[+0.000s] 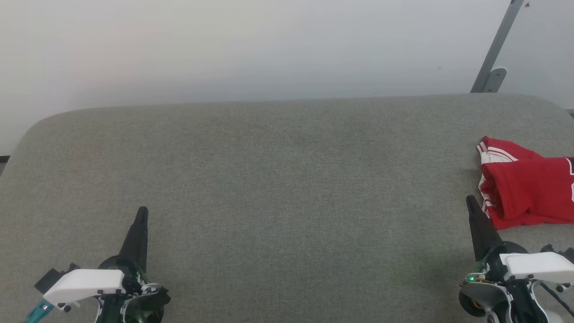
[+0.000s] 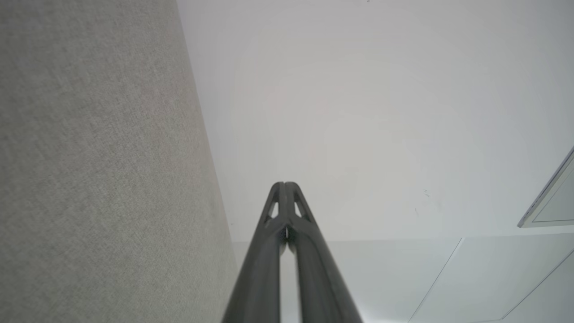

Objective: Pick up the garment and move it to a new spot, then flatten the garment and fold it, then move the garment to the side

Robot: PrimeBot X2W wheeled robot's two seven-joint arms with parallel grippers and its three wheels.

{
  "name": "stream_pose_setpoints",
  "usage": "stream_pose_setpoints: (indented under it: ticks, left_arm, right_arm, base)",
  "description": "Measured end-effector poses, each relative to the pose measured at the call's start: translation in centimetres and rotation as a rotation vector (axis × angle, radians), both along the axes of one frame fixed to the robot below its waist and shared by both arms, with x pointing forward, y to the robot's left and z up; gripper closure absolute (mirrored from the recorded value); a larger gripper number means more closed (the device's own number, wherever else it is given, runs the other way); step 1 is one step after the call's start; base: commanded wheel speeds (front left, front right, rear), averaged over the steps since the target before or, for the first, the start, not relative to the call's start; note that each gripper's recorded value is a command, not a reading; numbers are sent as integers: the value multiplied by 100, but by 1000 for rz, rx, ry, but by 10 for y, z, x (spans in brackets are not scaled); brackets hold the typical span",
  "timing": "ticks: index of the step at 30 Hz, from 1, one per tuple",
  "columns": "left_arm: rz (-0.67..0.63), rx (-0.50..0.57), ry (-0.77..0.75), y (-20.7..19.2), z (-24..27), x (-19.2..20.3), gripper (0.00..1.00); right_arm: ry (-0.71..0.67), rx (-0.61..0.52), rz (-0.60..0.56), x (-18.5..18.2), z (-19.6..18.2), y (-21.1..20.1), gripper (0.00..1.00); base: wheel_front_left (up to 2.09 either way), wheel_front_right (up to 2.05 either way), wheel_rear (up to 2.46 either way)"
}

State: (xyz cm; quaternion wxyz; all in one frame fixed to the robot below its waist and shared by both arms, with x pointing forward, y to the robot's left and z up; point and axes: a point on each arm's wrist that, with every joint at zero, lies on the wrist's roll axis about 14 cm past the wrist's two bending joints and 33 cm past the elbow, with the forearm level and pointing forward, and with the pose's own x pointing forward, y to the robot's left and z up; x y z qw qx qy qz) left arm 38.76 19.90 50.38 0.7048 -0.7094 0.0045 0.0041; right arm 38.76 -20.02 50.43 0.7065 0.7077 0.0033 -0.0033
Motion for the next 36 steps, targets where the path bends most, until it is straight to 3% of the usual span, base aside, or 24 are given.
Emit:
stream_pose_setpoints:
  ticks: [36]
  left_arm:
    - [0,0,0,0,0,0,100]
  right_arm:
    - [0,0,0,0,0,0,100]
  base:
    - [0,0,0]
